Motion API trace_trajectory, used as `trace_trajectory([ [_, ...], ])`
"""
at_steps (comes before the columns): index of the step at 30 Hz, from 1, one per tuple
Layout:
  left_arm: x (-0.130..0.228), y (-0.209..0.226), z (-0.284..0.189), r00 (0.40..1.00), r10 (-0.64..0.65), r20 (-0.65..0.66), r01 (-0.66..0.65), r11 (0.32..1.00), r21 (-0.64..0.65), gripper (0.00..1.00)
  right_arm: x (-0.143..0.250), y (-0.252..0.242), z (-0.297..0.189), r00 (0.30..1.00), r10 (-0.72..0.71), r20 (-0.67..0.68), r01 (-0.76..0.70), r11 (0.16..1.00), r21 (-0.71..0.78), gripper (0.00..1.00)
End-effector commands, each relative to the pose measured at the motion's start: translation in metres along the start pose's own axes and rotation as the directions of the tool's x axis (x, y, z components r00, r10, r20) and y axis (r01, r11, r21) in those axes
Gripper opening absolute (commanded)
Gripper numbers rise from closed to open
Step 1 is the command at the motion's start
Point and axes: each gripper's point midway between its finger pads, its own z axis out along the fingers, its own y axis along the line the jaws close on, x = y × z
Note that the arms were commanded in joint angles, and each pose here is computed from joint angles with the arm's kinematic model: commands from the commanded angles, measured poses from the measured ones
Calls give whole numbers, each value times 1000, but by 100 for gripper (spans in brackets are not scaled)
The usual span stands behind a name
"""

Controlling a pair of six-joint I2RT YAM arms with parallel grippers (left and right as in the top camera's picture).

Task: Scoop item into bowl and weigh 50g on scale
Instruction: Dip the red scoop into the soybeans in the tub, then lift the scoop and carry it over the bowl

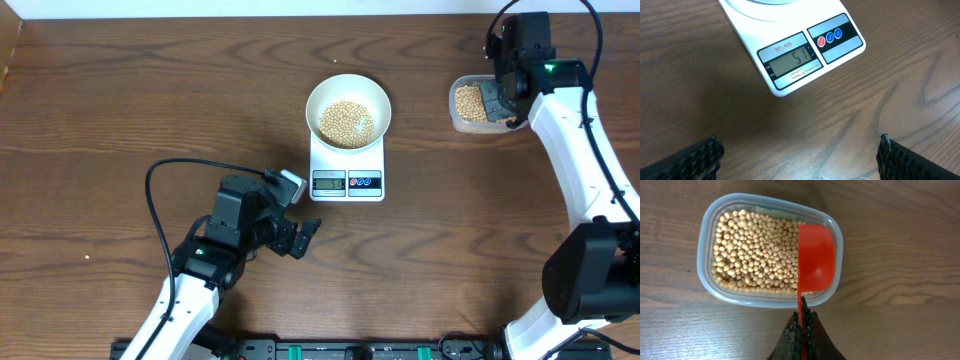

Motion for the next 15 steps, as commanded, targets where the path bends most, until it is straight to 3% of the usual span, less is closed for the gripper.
trace_trajectory([
  [1, 0, 0, 0, 1000, -10, 1, 10, 1000, 0, 100, -15, -11, -27, 997, 12, 81, -14, 1000, 18, 1],
  [4, 0, 0, 0, 1000, -10, 1, 10, 1000, 0, 100, -22, -4, -37, 991, 27, 129, -21, 998, -51, 1],
  [8, 0, 0, 0, 1000, -10, 1, 10, 1000, 0, 100, -43, 23, -59, 968, 66, 244, 1, 963, -269, 1],
  [11, 0, 0, 0, 1000, -10, 1, 10, 1000, 0, 100, -59, 47, -76, 943, 111, 314, 39, 900, -434, 1],
  [15, 0, 0, 0, 1000, -10, 1, 10, 1000, 0, 100, -78, 88, -106, 902, 153, 403, 155, 757, -635, 1],
])
